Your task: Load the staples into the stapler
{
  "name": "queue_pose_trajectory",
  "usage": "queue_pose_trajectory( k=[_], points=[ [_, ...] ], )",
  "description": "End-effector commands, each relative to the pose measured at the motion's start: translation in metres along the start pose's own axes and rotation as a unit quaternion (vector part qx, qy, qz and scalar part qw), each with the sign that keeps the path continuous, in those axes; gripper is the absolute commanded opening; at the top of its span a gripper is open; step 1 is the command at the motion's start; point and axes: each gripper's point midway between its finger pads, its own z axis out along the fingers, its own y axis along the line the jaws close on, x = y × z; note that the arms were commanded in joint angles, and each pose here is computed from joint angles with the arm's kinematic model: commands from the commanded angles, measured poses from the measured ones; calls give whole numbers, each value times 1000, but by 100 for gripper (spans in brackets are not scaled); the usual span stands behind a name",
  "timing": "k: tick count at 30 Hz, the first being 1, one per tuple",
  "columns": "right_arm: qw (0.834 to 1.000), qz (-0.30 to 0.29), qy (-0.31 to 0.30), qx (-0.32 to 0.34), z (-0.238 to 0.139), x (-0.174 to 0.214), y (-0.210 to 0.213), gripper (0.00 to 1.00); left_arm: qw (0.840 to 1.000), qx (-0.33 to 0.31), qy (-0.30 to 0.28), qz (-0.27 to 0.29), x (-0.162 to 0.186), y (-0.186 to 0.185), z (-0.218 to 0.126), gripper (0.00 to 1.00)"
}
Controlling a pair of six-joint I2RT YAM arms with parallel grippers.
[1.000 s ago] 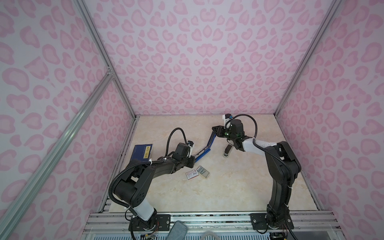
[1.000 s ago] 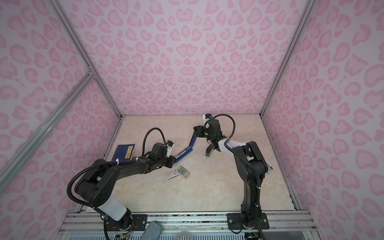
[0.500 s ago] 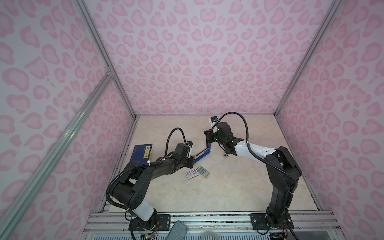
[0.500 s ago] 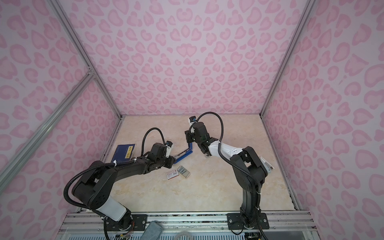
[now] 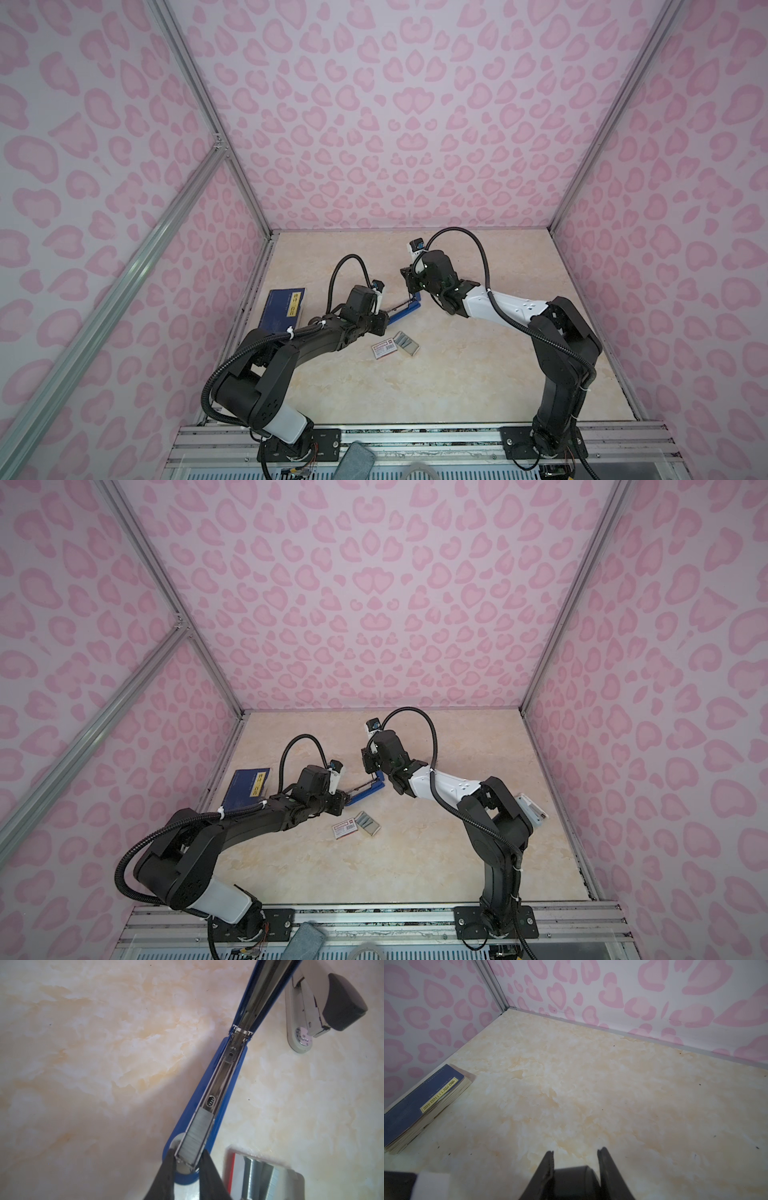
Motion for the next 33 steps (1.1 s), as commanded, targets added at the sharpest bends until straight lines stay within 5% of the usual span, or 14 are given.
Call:
queue_pose_trajectory(
  k=[1,33],
  points=[
    [996,49,49,-60,-2,26,28,32,996,48,-71,7,-37,-22,-8,23],
    [993,24,46,-108,-18,28,67,37,994,51,-95,14,-56,-31,-26,23]
  ],
)
